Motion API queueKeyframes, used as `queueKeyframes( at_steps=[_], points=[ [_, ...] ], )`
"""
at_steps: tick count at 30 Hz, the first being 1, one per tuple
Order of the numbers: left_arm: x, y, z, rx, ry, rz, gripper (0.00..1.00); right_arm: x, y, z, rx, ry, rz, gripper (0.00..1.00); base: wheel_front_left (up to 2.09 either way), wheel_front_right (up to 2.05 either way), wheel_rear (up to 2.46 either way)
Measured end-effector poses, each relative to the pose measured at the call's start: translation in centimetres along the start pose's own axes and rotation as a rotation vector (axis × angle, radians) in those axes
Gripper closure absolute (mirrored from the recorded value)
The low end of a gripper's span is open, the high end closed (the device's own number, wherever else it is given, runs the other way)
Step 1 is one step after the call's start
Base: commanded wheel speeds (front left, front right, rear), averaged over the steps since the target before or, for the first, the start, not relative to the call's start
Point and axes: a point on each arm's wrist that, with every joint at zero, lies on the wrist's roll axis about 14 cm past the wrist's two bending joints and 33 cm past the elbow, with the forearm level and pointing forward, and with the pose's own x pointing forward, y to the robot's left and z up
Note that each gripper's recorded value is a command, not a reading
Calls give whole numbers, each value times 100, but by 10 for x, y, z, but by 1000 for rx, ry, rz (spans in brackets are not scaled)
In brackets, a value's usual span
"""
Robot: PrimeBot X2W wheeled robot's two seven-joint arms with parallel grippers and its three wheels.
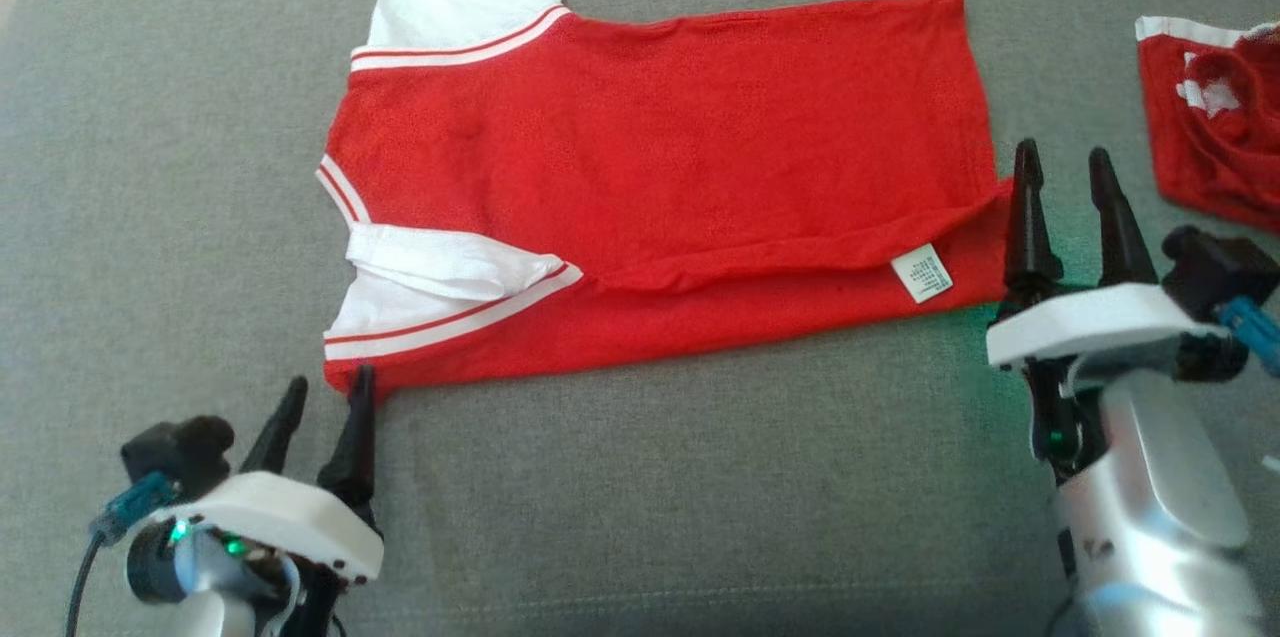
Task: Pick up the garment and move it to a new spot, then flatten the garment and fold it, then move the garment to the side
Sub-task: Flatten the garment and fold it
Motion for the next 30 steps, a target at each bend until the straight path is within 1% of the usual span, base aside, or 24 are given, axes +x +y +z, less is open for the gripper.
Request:
queueKeyframes(
  at_steps=[4,8,15,20,21,22,23,24,28,30],
  points=[
    [-1,2,-13,-6,84,21,0,-8,-4,-1,13,-9,-8,0,0,0,0],
    [6,-1,-14,-28,105,15,0,-8,-5,4,16,-26,-9,0,0,0,0],
    [12,5,-30,-34,178,44,0,-11,-15,6,15,-33,-33,0,0,0,0],
    [17,4,-30,-45,182,39,0,-15,-20,3,14,-13,-46,0,0,0,0],
    [18,4,-30,-47,183,37,20,-16,-21,-1,11,2,-49,0,0,0,0],
    [19,3,-30,-48,184,35,60,-19,-22,-6,7,22,-52,0,0,0,0],
    [19,2,-31,-48,188,33,90,-22,-23,-11,6,47,-55,0,0,0,0],
    [18,2,-33,-48,199,31,100,-26,-24,-18,0,78,-59,0,0,0,0],
    [18,1,-32,-53,194,23,100,-37,-27,-48,0,211,-69,0,0,0,0],
    [17,1,-31,-54,186,25,100,-38,-27,-52,1,231,-70,0,0,0,0]
  ],
)
